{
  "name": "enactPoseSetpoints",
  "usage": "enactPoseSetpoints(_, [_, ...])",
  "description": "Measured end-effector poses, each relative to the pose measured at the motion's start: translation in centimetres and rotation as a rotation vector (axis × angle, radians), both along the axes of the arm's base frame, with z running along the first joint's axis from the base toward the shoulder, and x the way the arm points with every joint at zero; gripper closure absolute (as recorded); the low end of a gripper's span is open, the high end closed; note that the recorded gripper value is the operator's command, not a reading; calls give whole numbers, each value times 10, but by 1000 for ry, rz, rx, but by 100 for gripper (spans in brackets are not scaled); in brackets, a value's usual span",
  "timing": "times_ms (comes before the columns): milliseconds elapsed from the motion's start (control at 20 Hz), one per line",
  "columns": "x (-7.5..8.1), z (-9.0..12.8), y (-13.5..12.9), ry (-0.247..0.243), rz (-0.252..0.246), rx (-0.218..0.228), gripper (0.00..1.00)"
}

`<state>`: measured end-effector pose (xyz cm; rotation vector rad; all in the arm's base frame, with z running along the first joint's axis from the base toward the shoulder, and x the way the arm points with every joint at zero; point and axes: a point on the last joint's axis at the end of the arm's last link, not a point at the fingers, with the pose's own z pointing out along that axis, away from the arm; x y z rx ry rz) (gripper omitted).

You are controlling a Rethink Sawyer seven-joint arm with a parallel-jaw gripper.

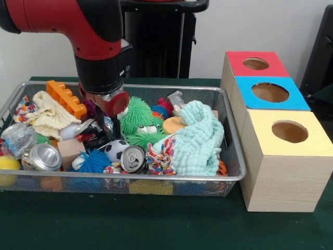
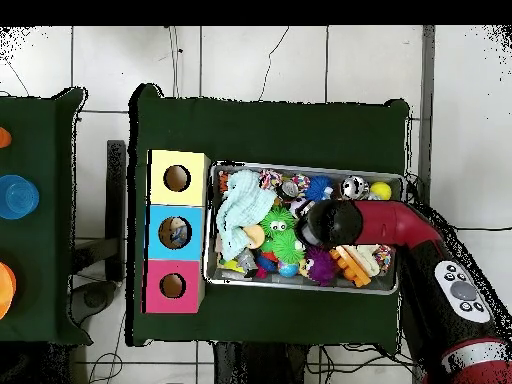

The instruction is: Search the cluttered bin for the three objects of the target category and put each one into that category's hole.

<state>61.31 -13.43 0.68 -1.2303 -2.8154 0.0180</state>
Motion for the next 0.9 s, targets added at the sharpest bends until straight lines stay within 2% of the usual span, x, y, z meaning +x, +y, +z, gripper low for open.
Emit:
enactPoseSetpoints(150, [10,11,-1,27,-13,-5,0])
enactPoseSetpoints(300, [29,33,3,53,-18,-22,0])
enactPoseSetpoints(450, [44,53,10,58,-19,-31,0])
enactPoseSetpoints(750, [68,94,30,41,-24,-32,0])
enactPoseSetpoints(900, [81,114,44,25,-12,-49,0])
